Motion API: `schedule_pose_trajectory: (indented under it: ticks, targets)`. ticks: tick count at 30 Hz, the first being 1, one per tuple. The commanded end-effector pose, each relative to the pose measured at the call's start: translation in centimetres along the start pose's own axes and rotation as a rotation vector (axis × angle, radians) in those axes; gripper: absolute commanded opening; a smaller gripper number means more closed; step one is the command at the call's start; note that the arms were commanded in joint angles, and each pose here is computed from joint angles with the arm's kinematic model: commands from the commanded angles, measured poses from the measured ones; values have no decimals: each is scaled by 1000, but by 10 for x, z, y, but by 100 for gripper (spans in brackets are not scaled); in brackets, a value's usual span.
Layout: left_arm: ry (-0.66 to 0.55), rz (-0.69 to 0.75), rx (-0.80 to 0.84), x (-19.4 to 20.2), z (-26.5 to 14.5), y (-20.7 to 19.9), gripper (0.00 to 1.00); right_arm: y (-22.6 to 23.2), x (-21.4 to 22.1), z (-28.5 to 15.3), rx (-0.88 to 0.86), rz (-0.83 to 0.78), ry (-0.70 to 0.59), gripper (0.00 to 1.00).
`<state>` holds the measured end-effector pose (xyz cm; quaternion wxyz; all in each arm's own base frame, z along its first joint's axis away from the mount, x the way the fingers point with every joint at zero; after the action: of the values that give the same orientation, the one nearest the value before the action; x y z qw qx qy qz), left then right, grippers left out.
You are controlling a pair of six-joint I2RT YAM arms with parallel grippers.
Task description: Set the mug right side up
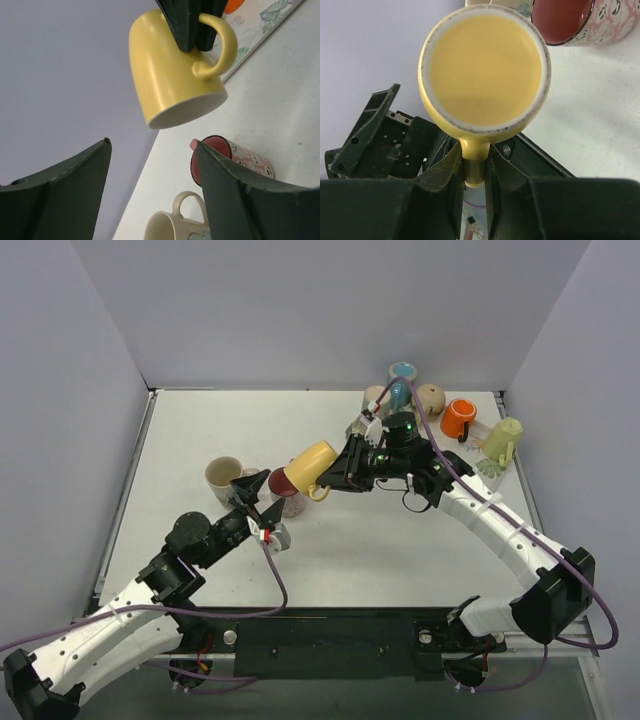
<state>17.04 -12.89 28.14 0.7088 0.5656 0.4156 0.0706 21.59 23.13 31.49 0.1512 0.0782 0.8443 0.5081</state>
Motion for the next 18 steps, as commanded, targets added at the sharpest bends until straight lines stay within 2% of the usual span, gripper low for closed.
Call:
schedule_pose_trajectory:
  ticks: [1, 4, 9, 13, 18]
  targets:
    - [-58, 92, -81, -11, -4, 6, 82, 41, 13, -33, -131, -155, 3, 0]
    - [-101, 102, -131, -13, -3, 3, 82, 41, 20, -35, -130, -170, -4, 0]
    - [-128, 117, -122, -11, 3, -10, 82, 45, 26, -36, -137, -183, -7, 0]
    - [-115, 170, -243, -8, 5, -7, 81, 46, 34, -31, -147, -185, 39, 0]
    - [-177, 208, -403, -12, 2, -1, 81, 46, 37, -29, -147, -204, 80, 0]
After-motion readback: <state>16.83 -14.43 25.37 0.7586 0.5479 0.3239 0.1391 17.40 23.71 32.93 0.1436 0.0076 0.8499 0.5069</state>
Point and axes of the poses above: each gripper's point midway between its finger pads, its own z axis out along the fingers, its own y axis along the line the jaws close on, x = y × z, the point moved 10 cm from there along -z, back along the fingers, and after that the axes turned 8 degrees about z, right-handed, at the moved point
